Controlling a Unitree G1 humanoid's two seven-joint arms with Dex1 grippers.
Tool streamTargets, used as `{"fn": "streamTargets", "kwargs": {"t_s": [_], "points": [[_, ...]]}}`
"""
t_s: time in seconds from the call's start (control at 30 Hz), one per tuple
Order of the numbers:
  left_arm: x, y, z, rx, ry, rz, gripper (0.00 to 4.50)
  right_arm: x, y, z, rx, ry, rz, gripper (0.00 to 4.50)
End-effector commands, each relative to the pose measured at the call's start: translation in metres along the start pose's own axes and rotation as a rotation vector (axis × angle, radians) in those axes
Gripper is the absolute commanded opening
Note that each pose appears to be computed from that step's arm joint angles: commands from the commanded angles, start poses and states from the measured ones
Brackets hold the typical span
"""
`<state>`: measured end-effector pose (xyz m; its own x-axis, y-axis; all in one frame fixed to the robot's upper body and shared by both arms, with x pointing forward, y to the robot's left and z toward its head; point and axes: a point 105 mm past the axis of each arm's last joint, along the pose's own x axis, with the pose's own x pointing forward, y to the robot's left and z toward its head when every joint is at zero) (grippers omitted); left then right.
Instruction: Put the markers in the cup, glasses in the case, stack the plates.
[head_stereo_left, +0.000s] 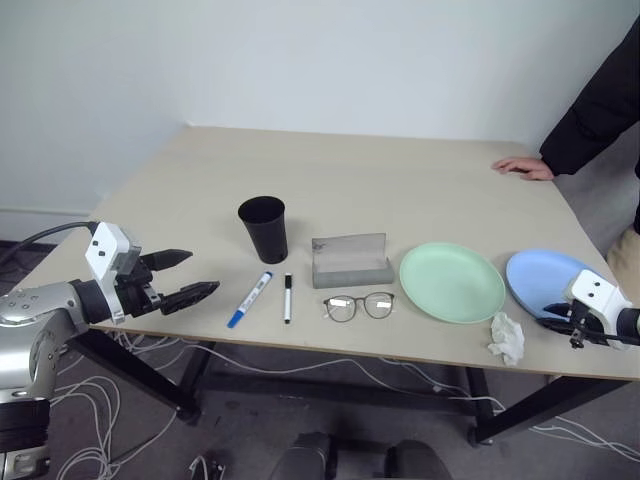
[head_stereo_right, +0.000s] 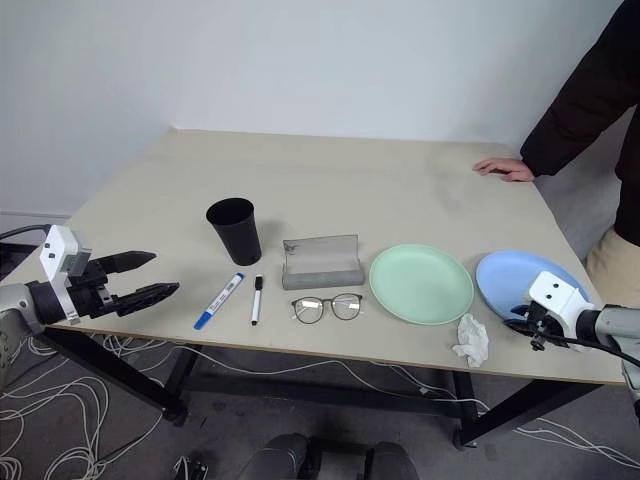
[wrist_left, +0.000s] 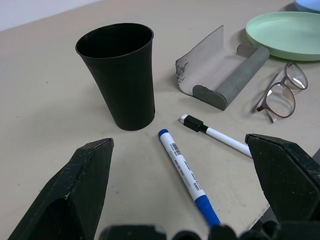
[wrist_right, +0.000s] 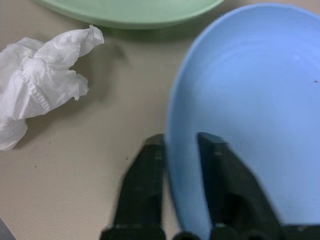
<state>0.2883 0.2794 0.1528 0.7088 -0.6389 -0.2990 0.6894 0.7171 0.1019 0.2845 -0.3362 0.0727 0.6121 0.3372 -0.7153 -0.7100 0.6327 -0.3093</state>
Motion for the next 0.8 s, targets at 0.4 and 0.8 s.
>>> {"fn": "streamTargets", "kwargs": {"t_s": [0.4, 0.8], "points": [[0.002, 0.002, 0.015, 0.052, -0.032, 0.013, 4.50, -0.009, -0.027, 0.051, -0.127, -0.116, -0.100, 0.04], [0.006, 0.004, 0.017, 0.053, -0.041, 0.020, 4.50, 0.001, 0.022, 0.144, -0.442, -0.317, 0.099, 0.04]]}}
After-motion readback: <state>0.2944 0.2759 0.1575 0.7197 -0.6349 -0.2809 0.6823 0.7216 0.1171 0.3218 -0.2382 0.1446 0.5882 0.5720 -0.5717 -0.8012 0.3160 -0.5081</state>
